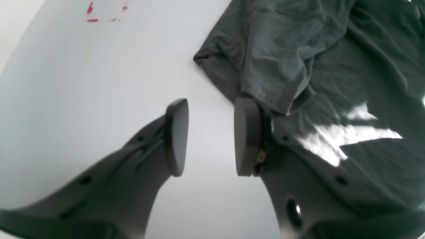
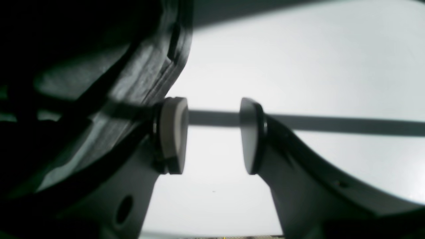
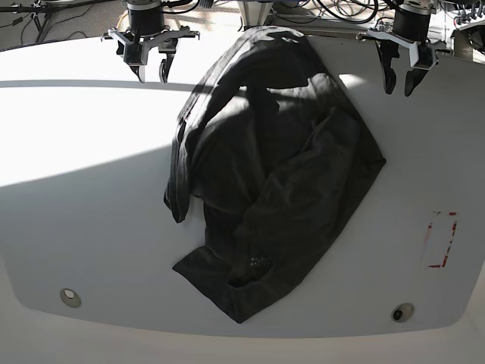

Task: Fold the T-shirt properly
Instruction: 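Lower both grippers from rest toward the dark grey T-shirt, then reach the right gripper down and pinch the T-shirt's edge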

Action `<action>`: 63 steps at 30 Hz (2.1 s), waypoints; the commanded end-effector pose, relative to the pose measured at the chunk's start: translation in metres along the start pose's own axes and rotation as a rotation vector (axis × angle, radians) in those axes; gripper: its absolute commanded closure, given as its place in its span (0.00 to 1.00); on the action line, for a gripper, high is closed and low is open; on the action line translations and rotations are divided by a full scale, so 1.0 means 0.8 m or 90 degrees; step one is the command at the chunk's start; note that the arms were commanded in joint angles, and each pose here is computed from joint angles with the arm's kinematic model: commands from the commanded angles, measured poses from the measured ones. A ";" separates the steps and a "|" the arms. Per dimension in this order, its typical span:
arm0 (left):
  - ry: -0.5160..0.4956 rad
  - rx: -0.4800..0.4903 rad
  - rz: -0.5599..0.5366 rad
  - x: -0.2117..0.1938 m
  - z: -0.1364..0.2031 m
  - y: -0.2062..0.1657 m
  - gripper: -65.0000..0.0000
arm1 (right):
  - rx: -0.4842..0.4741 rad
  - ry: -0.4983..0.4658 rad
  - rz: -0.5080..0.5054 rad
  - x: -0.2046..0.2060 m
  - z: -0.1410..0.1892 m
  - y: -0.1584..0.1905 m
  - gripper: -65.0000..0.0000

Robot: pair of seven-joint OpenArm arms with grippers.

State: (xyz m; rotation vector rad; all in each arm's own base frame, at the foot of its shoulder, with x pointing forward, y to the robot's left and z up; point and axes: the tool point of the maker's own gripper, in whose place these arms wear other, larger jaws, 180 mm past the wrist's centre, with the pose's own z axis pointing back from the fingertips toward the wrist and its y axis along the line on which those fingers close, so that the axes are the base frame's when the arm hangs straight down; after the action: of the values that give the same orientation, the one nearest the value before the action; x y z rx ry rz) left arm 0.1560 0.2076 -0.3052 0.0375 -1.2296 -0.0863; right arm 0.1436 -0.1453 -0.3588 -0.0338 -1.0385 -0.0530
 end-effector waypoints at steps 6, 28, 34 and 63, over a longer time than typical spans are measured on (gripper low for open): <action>-0.052 -0.001 -0.009 0.029 -0.004 0.001 0.63 | 0.020 -0.055 -0.003 0.060 -0.042 0.009 0.53; -0.058 -0.004 -0.011 0.035 -0.010 0.000 0.37 | 0.074 -0.046 -0.025 0.063 -0.064 0.051 0.39; -0.055 -0.006 -0.010 0.033 -0.012 -0.001 0.37 | 0.109 -0.084 -0.022 0.094 -0.092 0.077 0.38; -0.065 -0.013 -0.008 0.038 -0.018 -0.003 0.37 | 0.240 -0.010 0.055 0.105 -0.189 0.166 0.35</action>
State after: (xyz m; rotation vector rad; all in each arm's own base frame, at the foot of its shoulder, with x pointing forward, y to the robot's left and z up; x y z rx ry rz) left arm 0.1779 0.2035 -0.2923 0.0266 -1.2917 -0.1022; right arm 0.3130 -0.0288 -0.3768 0.2406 -0.9934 0.2261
